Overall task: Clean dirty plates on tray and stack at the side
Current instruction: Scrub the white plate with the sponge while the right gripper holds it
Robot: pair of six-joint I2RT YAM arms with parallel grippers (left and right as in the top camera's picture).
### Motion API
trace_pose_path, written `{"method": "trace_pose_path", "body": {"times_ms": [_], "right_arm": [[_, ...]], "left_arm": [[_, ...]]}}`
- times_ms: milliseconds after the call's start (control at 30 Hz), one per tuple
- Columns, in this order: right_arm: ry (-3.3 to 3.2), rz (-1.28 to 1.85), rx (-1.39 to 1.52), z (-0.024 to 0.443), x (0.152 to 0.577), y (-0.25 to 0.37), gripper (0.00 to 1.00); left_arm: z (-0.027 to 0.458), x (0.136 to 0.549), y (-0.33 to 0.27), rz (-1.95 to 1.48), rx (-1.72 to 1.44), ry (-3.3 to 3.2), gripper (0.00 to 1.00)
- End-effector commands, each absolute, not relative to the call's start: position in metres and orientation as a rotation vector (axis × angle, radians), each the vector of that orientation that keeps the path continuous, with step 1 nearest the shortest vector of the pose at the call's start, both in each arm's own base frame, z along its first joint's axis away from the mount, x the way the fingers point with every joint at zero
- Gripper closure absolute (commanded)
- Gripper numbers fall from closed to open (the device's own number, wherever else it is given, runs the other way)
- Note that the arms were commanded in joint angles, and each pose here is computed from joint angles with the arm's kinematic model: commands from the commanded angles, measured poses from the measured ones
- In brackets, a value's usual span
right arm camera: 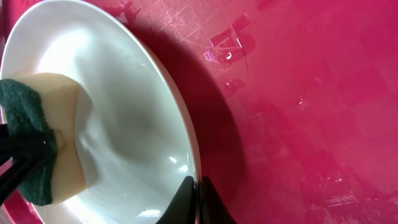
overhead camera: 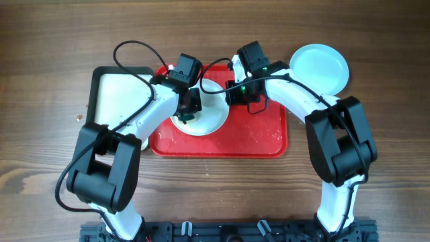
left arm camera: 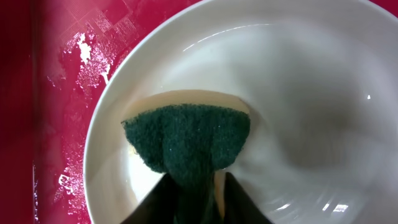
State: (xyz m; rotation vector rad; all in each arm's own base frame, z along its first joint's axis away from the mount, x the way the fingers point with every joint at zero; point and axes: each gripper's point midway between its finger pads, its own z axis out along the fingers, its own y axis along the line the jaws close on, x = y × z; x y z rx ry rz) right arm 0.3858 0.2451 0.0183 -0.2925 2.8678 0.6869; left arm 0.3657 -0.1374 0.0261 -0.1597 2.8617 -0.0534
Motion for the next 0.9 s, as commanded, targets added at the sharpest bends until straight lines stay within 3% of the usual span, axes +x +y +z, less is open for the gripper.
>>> {"method": "trace_pose_path", "body": {"times_ms": [0, 233, 267, 333, 867], "right_arm": [[2.886, 0.72, -0.296, 0.012, 0.382, 0.249, 0.96], [2.885, 0.72, -0.296, 0.012, 0.382, 0.249, 0.95], [2.884, 0.72, -0.296, 0.012, 0.383, 0.249, 0.87], [2.88, 0.72, -0.297, 0.012, 0.383, 0.249, 0.85], [2.878, 0.717, -0.299, 0.012, 0.384, 0.249, 0.86]], "left_arm": [[0.037, 0.37, -0.134, -0.042, -0.163, 2.827, 0.83], [0.036, 0.367, -0.133, -0.033, -0.162, 2.841, 0.82], [0.036, 0.367, -0.133, -0.033, -0.162, 2.841, 0.81], [0.036, 0.367, -0.133, -0.034, -0.162, 2.84, 0.82], [0.059, 0.374, -0.132, -0.045, -0.17, 2.77, 0.8]]}}
